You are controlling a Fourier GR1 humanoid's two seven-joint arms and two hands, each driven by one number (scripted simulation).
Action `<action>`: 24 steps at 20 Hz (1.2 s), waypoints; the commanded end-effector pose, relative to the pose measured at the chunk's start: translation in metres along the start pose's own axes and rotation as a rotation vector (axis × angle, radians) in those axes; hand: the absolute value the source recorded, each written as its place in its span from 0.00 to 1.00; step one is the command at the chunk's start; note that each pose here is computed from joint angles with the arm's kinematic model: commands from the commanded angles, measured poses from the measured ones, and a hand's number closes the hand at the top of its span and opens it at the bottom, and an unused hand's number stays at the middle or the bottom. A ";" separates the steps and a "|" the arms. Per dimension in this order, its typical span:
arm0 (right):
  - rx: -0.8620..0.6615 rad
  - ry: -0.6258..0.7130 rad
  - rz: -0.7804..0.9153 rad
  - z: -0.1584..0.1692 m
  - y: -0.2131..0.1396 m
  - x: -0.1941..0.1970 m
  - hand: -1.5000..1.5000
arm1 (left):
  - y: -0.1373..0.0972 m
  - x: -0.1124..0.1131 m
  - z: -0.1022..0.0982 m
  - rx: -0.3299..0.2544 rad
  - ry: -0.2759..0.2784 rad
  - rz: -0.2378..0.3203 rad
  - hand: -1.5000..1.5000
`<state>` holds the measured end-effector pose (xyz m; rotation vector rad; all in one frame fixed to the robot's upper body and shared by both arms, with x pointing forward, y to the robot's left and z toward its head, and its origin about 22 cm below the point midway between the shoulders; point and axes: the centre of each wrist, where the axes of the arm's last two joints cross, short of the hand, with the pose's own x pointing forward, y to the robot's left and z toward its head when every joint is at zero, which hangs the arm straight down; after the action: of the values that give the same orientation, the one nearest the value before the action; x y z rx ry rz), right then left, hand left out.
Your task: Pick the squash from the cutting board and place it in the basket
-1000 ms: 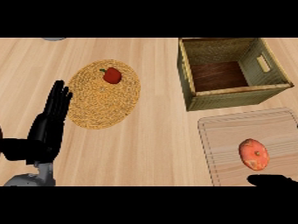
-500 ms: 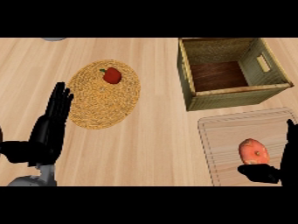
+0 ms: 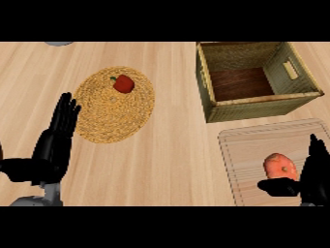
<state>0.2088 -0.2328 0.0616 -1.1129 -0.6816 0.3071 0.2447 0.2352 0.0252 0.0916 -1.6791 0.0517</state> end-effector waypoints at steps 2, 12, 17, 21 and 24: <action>0.039 0.168 0.019 -0.006 0.018 0.003 0.00 | 0.004 -0.005 0.004 -0.019 -0.020 0.001 0.50; 0.059 0.149 -0.014 -0.004 0.003 -0.001 0.00 | 0.006 0.001 -0.001 0.006 -0.001 -0.013 0.50; 0.067 0.171 0.021 -0.028 0.034 -0.014 0.00 | -0.014 0.007 -0.016 0.007 -0.018 0.003 0.50; 0.064 0.173 0.002 -0.013 0.024 0.000 0.00 | -0.006 0.013 0.011 -0.005 0.009 -0.004 0.50; 0.063 0.193 -0.005 -0.021 0.037 0.000 0.00 | 0.011 0.002 0.010 -0.003 0.005 -0.002 0.50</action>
<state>0.2161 -0.2351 0.0247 -1.0584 -0.5690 0.2679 0.2413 0.2321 0.0290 0.0917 -1.6741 0.0494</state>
